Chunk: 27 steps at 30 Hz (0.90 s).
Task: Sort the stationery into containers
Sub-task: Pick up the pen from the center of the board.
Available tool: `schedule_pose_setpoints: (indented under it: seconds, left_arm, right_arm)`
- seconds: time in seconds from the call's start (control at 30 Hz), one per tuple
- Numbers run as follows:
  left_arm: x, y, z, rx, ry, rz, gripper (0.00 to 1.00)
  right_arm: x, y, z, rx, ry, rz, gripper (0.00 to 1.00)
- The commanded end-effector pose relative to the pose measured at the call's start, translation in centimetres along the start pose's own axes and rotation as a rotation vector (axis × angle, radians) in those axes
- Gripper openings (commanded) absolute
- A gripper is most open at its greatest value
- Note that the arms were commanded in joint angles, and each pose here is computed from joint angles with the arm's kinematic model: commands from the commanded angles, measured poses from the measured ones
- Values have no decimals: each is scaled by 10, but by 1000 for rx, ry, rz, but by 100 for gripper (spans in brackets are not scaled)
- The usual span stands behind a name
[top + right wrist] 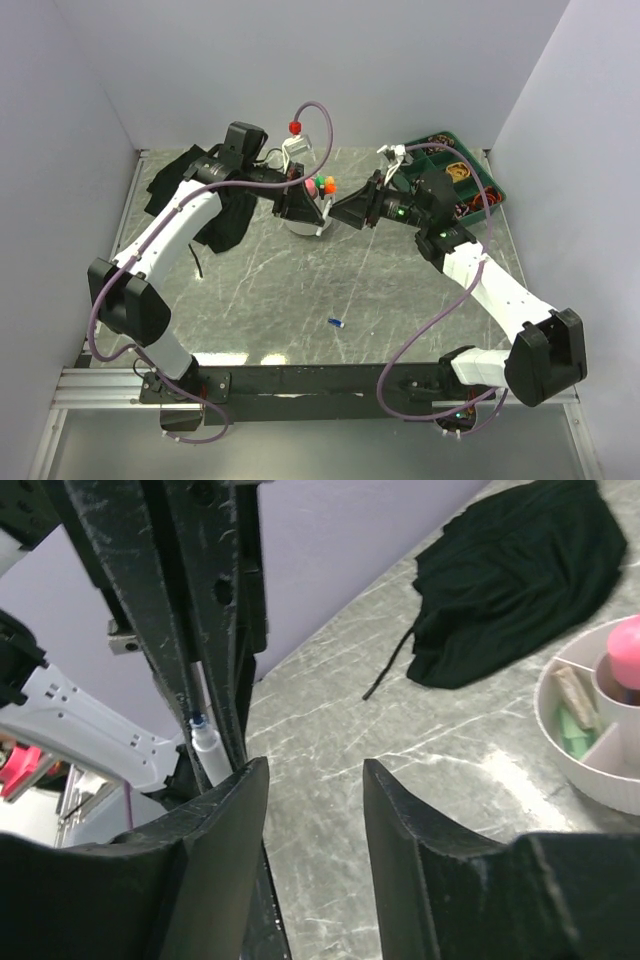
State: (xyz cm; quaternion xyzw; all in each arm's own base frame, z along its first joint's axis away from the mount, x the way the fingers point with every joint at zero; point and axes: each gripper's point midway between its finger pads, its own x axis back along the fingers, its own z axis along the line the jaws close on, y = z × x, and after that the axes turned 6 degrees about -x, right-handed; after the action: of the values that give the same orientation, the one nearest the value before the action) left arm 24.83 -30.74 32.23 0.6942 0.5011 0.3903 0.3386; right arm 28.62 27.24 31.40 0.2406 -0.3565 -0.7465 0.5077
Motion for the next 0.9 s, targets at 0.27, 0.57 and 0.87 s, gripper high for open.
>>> schedule_pose_setpoints:
  seconds: [0.27,0.57,0.87]
  left_arm:
    - [24,27,11,20,7,-85,1]
    - [32,26,15,32,21,-99,1]
    - [20,27,6,25,-16,-87,1]
  right_arm:
    - [1,10,33,95,84,7,47]
    - [11,29,60,104,159,-70,59]
    - [-9,35,46,83,152,-74,63]
